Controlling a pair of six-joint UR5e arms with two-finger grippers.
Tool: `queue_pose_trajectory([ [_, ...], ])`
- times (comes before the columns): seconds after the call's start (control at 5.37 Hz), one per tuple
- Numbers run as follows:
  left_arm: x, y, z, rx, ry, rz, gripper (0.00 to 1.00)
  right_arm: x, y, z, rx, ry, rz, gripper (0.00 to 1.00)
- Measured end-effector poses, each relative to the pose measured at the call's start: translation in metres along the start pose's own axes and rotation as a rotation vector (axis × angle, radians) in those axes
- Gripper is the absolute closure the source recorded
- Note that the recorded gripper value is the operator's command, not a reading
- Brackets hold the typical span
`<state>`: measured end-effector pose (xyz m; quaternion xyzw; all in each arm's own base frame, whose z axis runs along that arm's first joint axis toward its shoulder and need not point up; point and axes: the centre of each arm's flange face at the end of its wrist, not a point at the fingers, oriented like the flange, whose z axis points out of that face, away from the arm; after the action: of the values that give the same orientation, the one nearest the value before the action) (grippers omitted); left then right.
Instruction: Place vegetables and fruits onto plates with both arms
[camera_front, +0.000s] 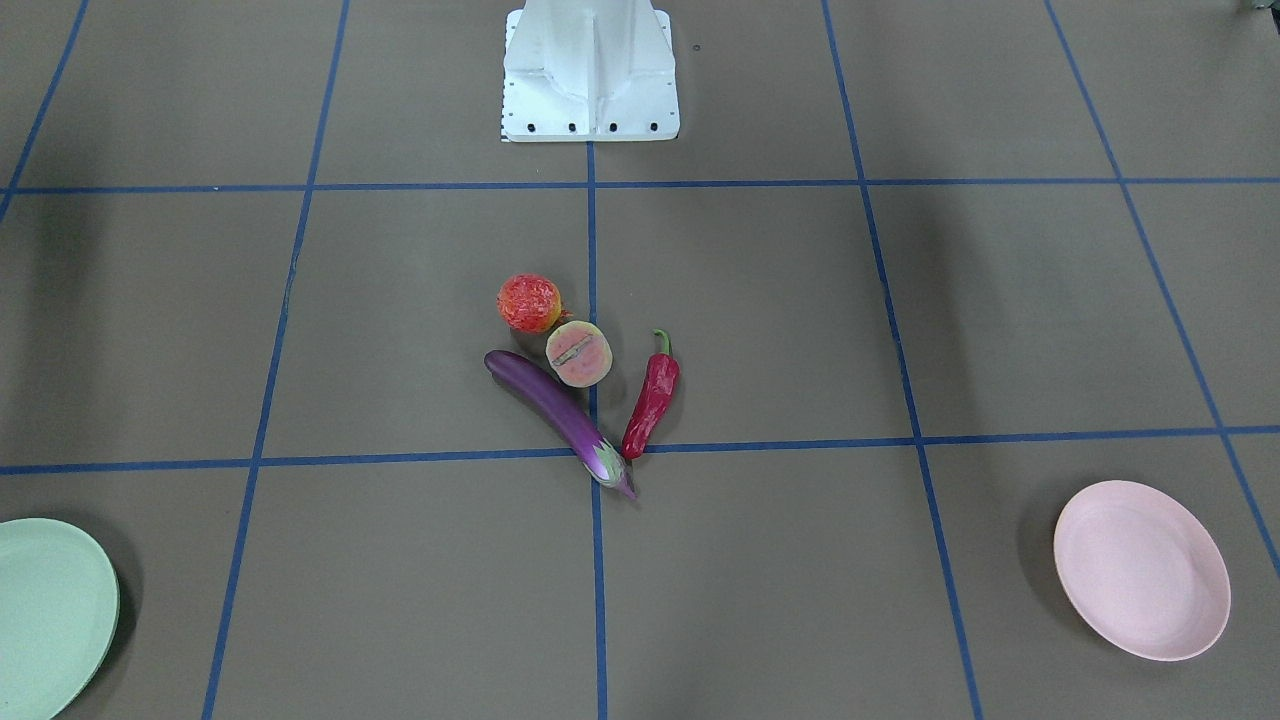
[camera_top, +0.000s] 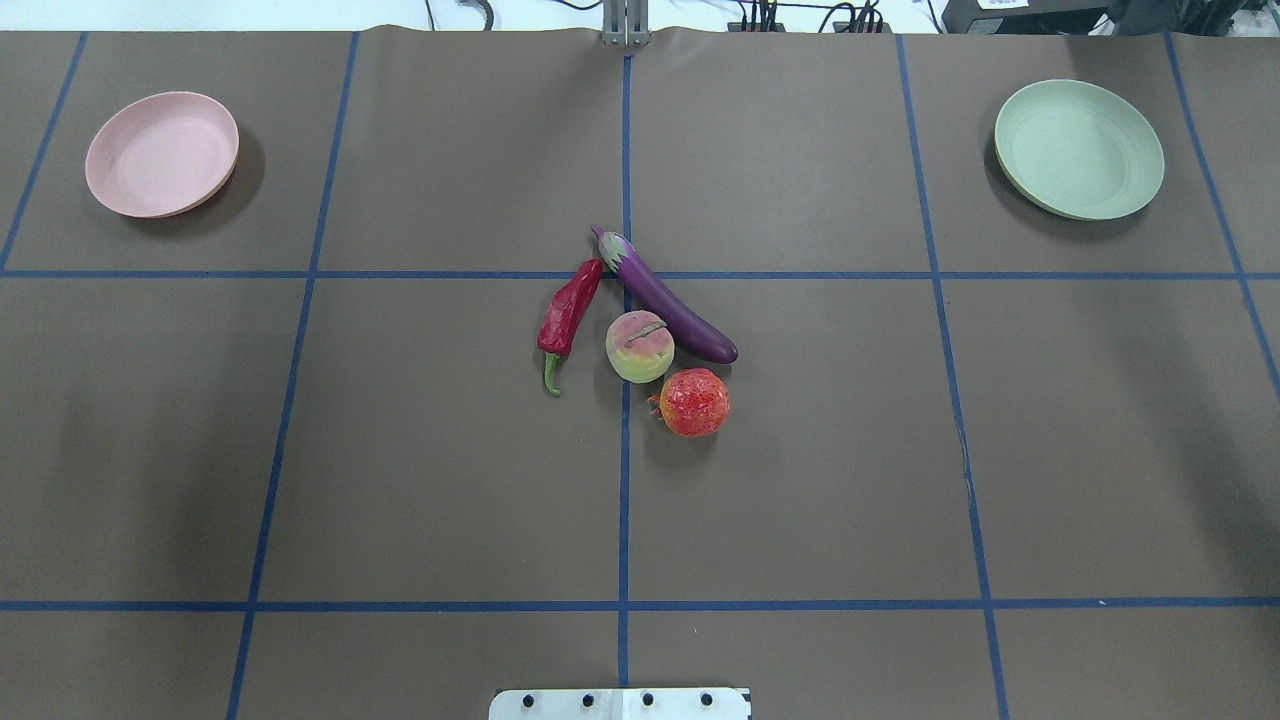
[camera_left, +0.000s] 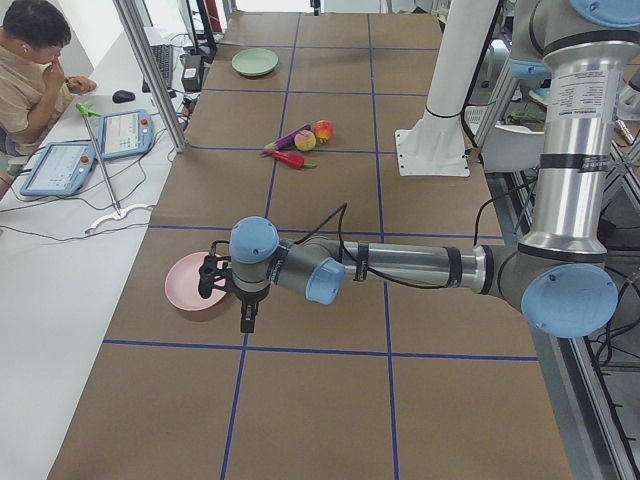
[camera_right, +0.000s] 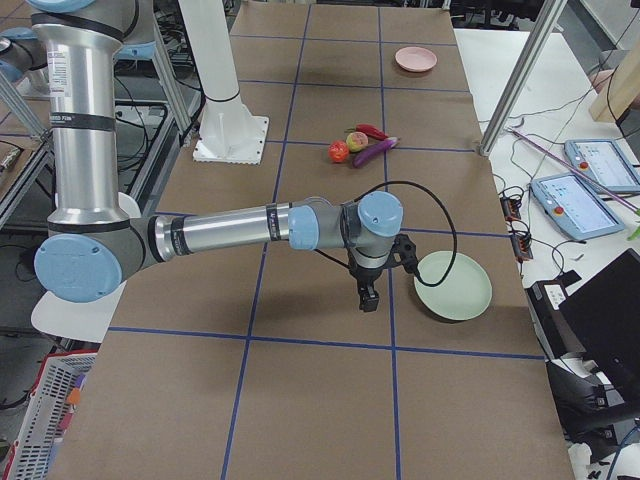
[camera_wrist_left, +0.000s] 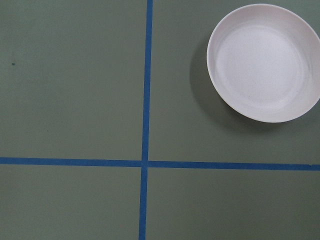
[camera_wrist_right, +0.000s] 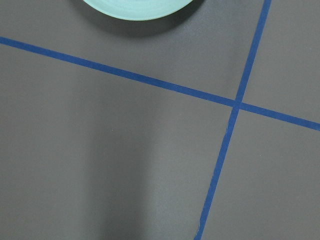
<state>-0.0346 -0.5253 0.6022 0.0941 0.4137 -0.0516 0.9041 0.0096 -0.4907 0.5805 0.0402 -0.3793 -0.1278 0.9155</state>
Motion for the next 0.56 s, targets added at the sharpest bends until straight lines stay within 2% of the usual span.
queue_pose_trajectory([
  [0.56, 0.021, 0.014, -0.025, -0.051, -0.007, -0.054, 0.00, -0.003, -0.002, 0.000, 0.000, -0.011, 0.000, 0.00],
])
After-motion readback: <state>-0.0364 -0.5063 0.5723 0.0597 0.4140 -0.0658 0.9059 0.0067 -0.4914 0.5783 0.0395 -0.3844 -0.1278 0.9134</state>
